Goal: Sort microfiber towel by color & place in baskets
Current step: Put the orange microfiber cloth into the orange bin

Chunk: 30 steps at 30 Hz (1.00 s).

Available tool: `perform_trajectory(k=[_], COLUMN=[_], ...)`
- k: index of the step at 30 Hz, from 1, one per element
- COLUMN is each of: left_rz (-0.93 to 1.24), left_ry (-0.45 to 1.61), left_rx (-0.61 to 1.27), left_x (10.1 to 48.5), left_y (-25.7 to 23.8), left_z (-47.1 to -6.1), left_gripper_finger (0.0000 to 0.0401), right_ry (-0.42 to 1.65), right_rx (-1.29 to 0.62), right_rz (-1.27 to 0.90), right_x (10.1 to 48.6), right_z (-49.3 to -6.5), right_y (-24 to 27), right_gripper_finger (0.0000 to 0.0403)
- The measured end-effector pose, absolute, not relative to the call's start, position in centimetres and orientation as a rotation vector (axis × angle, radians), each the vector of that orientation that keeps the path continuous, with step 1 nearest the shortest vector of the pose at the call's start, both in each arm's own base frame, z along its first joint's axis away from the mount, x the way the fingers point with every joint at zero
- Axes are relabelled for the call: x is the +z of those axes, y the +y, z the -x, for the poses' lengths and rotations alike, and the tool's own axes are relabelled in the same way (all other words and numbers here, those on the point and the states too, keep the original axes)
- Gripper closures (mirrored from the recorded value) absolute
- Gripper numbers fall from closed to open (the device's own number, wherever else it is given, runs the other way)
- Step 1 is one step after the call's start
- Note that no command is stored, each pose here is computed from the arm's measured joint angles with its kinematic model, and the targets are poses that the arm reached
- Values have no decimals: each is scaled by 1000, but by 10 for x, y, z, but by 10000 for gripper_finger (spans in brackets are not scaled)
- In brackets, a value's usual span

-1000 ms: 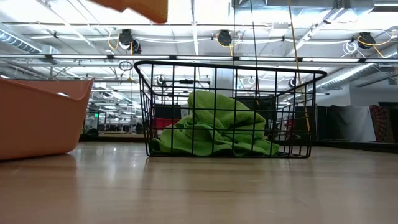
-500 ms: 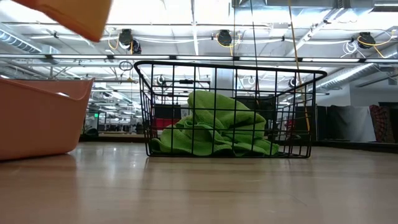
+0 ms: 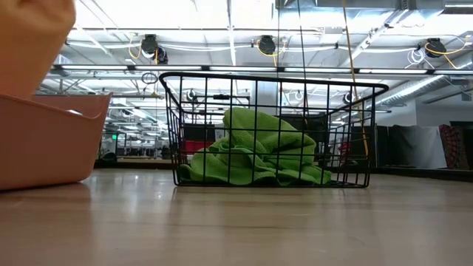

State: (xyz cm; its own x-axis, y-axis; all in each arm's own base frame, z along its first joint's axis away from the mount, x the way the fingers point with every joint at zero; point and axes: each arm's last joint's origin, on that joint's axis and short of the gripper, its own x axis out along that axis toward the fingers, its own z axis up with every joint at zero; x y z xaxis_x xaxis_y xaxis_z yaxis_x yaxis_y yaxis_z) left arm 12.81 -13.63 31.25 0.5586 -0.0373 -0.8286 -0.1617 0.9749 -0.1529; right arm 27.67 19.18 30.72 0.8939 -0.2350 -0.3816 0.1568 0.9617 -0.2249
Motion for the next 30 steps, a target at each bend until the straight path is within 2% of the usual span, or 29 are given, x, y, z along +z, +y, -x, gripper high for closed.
perform_trajectory(k=[13, 25, 30], left_rz=[192, 113, 124], left_ry=[1148, 1302, 1348], left_rx=[95, 142, 160], left_x=[250, 216, 208], left_y=[-153, -165, -165], left_z=[-135, -158, -164], left_gripper_finger=[379, 377, 355], right_ry=[415, 419, 431], right_rx=[-209, -198, -163], right_rz=[166, 166, 158], right_x=[307, 307, 307], right_z=[-277, -277, -277], right_y=[192, 192, 193], right_gripper_finger=[138, 138, 138])
